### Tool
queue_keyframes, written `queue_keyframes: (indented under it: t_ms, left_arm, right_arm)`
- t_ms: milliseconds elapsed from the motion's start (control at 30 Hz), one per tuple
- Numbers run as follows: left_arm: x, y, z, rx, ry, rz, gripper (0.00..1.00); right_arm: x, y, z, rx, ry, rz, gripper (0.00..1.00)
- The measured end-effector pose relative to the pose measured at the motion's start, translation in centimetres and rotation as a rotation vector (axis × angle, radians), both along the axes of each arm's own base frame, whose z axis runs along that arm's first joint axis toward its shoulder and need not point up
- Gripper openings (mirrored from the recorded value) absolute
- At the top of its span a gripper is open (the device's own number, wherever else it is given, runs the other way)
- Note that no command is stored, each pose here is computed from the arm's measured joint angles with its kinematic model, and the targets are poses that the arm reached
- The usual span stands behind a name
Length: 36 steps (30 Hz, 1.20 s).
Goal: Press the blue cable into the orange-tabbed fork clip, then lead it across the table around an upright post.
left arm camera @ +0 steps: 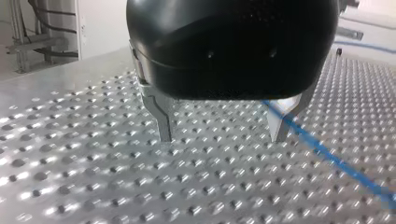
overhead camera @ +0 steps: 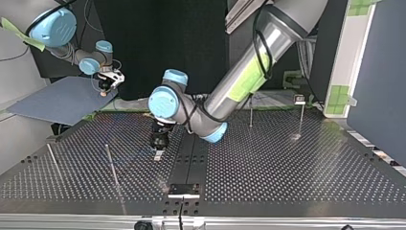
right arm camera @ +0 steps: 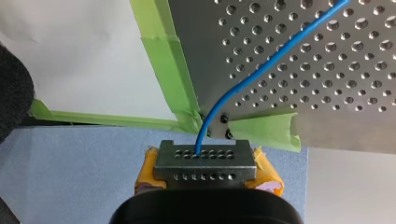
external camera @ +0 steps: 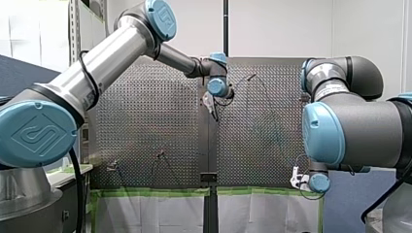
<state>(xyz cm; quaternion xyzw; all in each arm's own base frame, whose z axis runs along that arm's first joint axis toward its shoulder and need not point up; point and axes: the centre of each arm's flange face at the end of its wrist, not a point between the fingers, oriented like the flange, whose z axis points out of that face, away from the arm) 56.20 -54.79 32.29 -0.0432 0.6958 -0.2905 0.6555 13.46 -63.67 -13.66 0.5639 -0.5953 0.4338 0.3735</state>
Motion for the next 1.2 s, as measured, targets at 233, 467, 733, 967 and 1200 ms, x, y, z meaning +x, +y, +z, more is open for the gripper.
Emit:
queue_keyframes:
  t_ms: [233,467,733,967,1200]
  left_arm:
    - [-1.4,-0.3,-2.6,-0.011,0.047,-0.028,1.0]
    - [-1.4,1.6,-2.3,-0.031,0.038,0.008,1.0]
    - [-2.0,3.5,0.4,-0.083,-0.019,0.01,1.0]
    - [-3.9,3.8,2.8,-0.11,-0.078,-0.033,1.0]
    - [-5.3,4.6,4.6,-0.102,-0.139,-0.03,1.0]
  right_arm:
    - [0.3,0.1,0.0,0.0,0.002,0.006,0.0]
    - [0.4,0.1,0.0,0.0,0.002,0.009,0.0]
    - [0.5,0.0,0.0,-0.002,0.002,0.011,0.0]
    - [0.6,0.0,0.1,-0.003,0.002,0.012,0.0]
    - [0.8,0.0,0.1,-0.003,0.002,0.015,0.0]
